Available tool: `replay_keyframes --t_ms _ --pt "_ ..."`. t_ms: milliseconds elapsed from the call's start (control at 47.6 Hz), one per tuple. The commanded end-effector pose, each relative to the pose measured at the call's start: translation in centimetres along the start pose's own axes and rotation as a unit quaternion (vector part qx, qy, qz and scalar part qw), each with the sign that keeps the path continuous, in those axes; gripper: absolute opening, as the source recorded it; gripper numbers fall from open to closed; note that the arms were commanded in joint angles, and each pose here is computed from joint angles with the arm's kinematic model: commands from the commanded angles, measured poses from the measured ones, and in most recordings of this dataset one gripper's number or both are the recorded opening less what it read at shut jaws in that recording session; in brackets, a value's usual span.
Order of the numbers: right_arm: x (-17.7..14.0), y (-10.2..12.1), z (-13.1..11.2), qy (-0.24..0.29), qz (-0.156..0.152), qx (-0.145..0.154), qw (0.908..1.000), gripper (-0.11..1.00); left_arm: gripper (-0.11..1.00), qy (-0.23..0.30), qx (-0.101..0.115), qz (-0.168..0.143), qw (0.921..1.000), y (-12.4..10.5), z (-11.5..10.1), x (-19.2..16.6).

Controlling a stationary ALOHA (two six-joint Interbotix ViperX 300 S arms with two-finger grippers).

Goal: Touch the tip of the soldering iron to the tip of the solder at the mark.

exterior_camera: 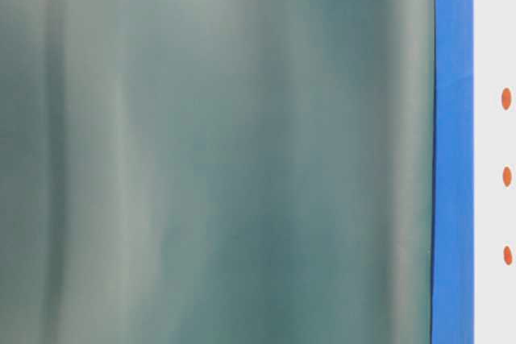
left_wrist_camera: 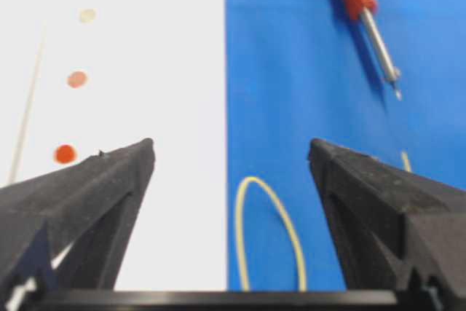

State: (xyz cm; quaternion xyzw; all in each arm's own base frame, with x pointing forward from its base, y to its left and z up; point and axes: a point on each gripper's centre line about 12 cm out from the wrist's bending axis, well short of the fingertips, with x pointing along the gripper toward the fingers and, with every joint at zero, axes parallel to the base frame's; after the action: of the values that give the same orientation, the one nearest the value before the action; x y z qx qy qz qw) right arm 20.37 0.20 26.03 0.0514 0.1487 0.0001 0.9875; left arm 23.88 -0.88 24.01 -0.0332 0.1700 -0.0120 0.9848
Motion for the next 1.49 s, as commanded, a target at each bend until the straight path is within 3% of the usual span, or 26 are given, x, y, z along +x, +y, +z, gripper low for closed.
replay_keyframes --t_ms 0,273,589,946,1472 --pt "-0.7 -0.4 -0.1 -0.014 -0.009 0.001 0.9999 0.76 0.81 -0.031 -0.002 0.008 0.9995 0.5 0.3 -1.3" --pt "-0.9 -0.9 -3.2 -0.008 -0.017 0.009 0.9998 0.76 0.81 -0.079 -0.003 0.01 0.9968 0.8 -2.0 -4.6" --pt "-0.2 -1.5 -6.0 -0.001 -0.029 0.03 0.9991 0.76 0.81 -0.079 -0.004 0.01 0.9968 1.0 -5.6 -6.0" --pt "0.1 -0.6 -6.4 0.011 -0.007 0.027 0.9995 0.76 0.81 -0.078 -0.004 0.01 0.9969 1.0 -6.0 -6.3" --pt "0.1 -0.6 -6.6 0.017 -0.007 0.026 0.9995 0.76 0.81 -0.075 -0.004 0.011 0.9971 1.0 -6.1 -6.3"
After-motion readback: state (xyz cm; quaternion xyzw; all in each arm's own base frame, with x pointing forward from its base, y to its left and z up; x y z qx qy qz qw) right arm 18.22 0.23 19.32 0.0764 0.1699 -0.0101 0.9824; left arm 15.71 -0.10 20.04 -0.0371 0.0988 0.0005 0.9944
